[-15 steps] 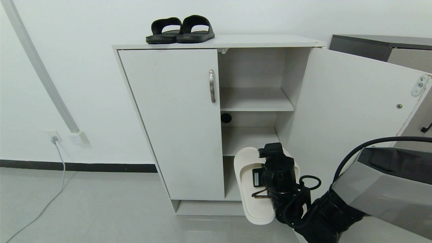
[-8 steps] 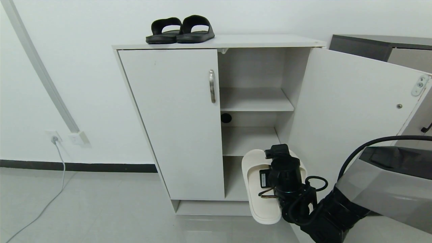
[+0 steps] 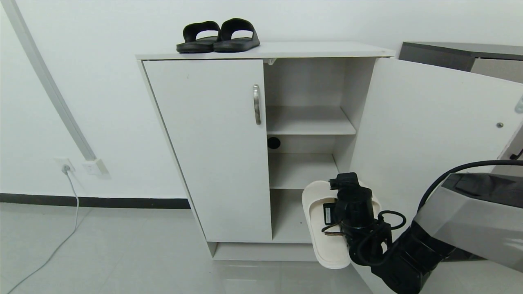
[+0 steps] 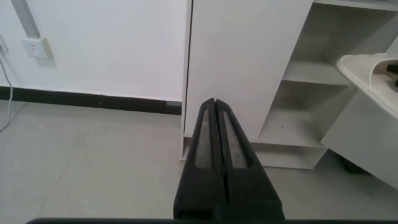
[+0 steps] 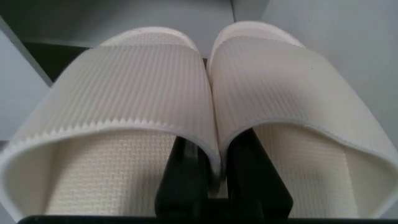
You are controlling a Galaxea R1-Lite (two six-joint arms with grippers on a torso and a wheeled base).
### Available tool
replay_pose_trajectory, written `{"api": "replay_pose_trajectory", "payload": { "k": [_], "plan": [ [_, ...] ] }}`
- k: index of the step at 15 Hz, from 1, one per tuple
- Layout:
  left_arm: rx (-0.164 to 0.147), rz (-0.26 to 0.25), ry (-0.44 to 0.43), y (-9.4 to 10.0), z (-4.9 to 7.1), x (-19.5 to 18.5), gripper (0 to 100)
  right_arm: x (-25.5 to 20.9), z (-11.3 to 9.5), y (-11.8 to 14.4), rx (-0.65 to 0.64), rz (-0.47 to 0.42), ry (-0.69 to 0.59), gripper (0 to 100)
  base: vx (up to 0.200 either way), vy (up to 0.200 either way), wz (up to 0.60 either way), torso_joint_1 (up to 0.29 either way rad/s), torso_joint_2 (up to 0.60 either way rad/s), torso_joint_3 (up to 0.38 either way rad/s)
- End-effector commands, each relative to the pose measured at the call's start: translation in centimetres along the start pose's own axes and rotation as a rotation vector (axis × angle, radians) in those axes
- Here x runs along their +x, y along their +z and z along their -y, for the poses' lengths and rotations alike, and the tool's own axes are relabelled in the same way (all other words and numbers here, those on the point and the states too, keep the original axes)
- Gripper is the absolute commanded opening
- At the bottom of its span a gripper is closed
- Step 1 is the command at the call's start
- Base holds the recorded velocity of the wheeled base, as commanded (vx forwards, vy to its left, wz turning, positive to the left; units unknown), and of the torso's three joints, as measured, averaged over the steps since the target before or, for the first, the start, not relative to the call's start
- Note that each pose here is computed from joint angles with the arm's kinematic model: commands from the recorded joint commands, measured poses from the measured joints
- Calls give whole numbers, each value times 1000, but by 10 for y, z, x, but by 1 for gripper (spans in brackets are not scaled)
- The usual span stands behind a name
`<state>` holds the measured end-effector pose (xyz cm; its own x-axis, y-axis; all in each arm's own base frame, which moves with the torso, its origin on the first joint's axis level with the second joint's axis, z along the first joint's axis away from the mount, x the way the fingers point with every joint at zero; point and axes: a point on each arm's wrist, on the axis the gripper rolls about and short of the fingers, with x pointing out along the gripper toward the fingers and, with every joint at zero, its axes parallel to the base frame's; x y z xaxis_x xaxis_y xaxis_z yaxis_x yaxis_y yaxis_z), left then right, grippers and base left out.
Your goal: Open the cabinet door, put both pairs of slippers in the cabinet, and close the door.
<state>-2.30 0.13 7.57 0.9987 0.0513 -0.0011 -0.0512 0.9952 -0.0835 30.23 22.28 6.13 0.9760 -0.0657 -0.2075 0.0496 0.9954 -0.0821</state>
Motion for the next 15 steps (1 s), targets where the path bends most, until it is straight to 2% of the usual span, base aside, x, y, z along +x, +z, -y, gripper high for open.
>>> {"api": "replay_pose_trajectory", "payload": {
  "k": [1, 7, 12, 15],
  "plan": [
    [-1, -2, 1, 0, 0, 0, 0, -1, 2, 3, 4, 5, -3, 0, 0, 0, 0, 0, 0, 0],
    [-2, -2, 1, 0, 0, 0, 0, -2, 1, 5, 9, 12, 3, 0, 0, 0, 0, 0, 0, 0],
    [-1, -2, 1, 0, 0, 0, 0, -12, -25, 12, 21, 42, 112, 0, 0, 0, 0, 0, 0, 0],
    [-1, -2, 1, 0, 0, 0, 0, 3, -37, 8, 31, 50, 131, 0, 0, 0, 0, 0, 0, 0]
  ]
}}
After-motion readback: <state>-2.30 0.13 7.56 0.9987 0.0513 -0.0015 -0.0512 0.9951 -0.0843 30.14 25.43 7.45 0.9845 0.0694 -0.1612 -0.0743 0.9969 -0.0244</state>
